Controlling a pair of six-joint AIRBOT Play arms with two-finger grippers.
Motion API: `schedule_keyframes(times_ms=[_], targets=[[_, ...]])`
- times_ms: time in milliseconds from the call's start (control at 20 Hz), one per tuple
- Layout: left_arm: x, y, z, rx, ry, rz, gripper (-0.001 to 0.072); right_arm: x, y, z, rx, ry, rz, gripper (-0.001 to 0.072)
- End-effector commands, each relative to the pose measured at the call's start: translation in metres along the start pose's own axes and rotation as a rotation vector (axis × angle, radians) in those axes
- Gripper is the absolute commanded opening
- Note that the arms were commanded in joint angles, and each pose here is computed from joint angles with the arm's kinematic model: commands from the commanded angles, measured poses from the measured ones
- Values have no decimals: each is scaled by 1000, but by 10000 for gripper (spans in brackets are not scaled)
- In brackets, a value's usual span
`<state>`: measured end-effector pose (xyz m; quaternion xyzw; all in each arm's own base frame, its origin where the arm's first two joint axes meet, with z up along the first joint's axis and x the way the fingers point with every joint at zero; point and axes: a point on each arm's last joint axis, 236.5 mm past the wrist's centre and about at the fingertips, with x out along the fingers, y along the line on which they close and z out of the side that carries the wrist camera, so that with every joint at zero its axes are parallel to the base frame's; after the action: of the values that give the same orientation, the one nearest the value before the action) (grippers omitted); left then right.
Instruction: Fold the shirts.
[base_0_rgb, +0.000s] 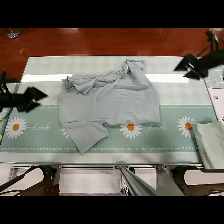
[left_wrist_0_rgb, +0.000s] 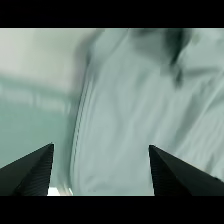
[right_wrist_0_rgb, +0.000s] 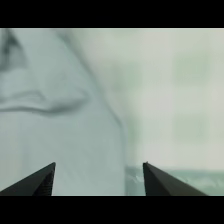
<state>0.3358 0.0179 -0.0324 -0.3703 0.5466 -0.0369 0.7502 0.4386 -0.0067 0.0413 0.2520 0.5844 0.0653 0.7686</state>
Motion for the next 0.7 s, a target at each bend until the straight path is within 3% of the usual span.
schedule_keyframes(times_ms=[0,150,550,600,650], targets=[[27,20,-79,-190,177,-103,701,24,-32,-79,156,-21,44,624],[40,21,-90,-240,160,-139,701,44,-15,-127,197,-20,169,624],[75,-5,-106,-113,203,-111,688,68,-6,-174,182,114,181,624],[79,-13,-105,-101,200,-119,490,75,-2,-183,172,156,176,624],[80,-19,-104,-83,201,-127,6,82,-1,-192,170,199,154,624]])
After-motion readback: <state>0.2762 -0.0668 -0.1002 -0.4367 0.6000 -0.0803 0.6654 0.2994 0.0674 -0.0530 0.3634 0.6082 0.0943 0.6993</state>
